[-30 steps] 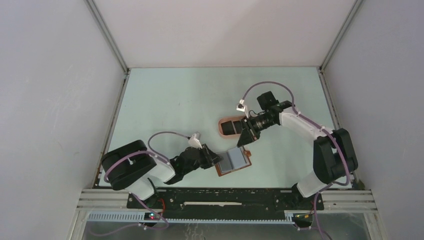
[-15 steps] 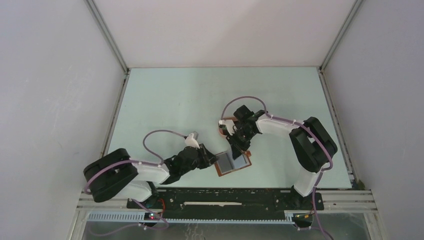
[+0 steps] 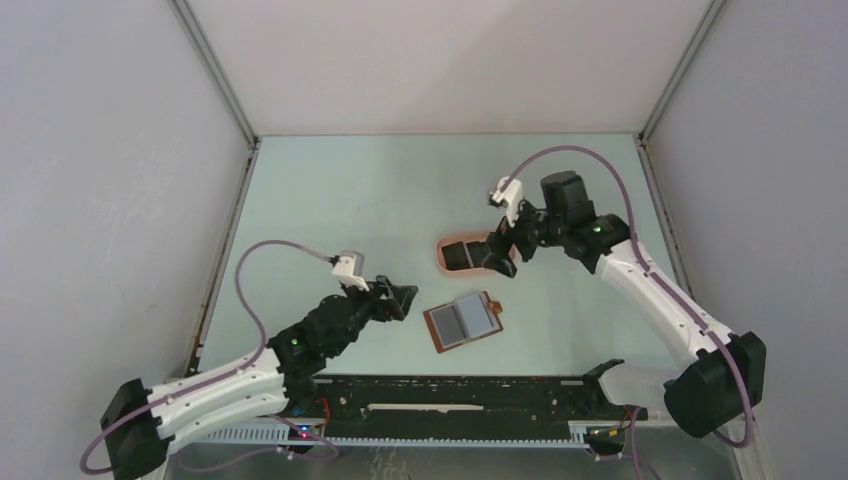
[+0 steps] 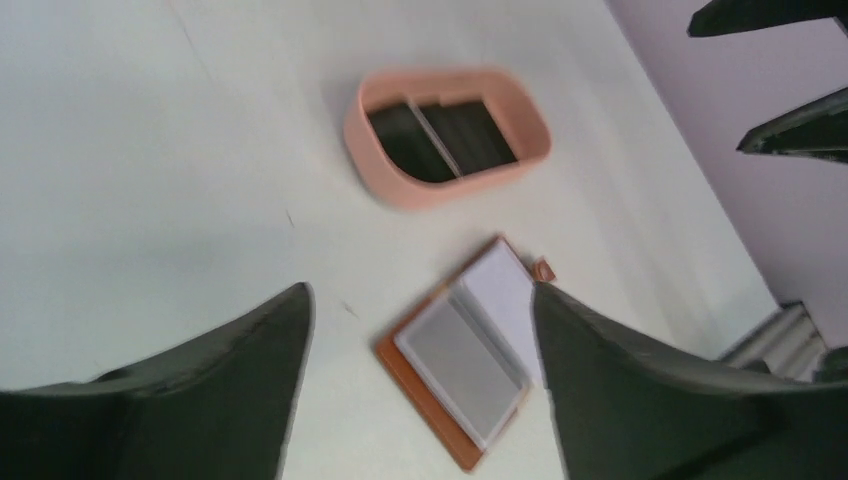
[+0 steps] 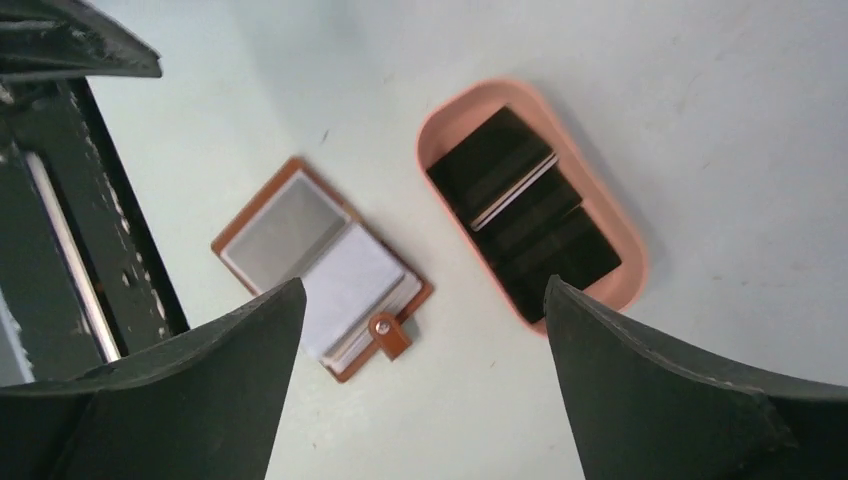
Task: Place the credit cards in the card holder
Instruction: Pick up the credit card from the storage box.
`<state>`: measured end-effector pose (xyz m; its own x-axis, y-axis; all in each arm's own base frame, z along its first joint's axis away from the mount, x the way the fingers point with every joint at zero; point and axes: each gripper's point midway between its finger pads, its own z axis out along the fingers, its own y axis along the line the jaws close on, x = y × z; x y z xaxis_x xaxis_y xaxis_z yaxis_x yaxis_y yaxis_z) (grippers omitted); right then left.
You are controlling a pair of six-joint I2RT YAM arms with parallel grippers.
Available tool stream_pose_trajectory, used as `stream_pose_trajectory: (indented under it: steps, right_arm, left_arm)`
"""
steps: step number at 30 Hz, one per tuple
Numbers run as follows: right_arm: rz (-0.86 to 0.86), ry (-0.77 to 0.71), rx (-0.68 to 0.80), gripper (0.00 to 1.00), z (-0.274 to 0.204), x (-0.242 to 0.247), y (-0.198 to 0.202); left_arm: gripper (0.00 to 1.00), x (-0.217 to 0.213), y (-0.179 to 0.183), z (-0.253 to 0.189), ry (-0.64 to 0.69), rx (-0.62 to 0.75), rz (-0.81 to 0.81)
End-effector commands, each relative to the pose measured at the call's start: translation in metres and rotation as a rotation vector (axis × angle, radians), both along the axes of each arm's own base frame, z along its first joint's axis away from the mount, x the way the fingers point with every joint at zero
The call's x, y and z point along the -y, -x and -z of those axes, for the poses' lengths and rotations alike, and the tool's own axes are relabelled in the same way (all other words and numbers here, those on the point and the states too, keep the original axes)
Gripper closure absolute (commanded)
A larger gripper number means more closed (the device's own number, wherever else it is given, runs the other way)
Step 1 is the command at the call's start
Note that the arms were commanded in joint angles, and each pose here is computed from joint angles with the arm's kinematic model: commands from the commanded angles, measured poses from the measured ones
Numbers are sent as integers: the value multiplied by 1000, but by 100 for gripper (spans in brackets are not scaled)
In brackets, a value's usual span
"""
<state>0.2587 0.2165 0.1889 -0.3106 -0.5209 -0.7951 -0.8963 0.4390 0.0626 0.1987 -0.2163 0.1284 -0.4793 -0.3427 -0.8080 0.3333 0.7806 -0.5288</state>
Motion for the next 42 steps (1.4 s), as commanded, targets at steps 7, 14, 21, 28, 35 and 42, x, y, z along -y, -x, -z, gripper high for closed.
stream_pose_trajectory:
  steps: [7,14,21,28,35,42]
  right_arm:
    - [9,-294,-533,22,-3,-36,-55]
    - [209,-168,-660,25,71,-42,-92]
    - [302,-45,-682,31,117,-48,-100]
    - [377,10,-687,31,141,-48,-107]
    - [429,10,-648,32,153,-47,-108]
    - [418,-14,-682,32,160,-53,-99]
  left_arm:
    - [0,-48,-43,-75,-106,362,-166]
    - [0,-46,-66,-65,-54,297,-164]
    - [0,-32,-76,-53,-16,256,-133]
    - [4,-13,-80,-45,57,241,-81]
    - [12,11,-94,-28,93,145,-46]
    - [28,33,-109,3,124,16,-47]
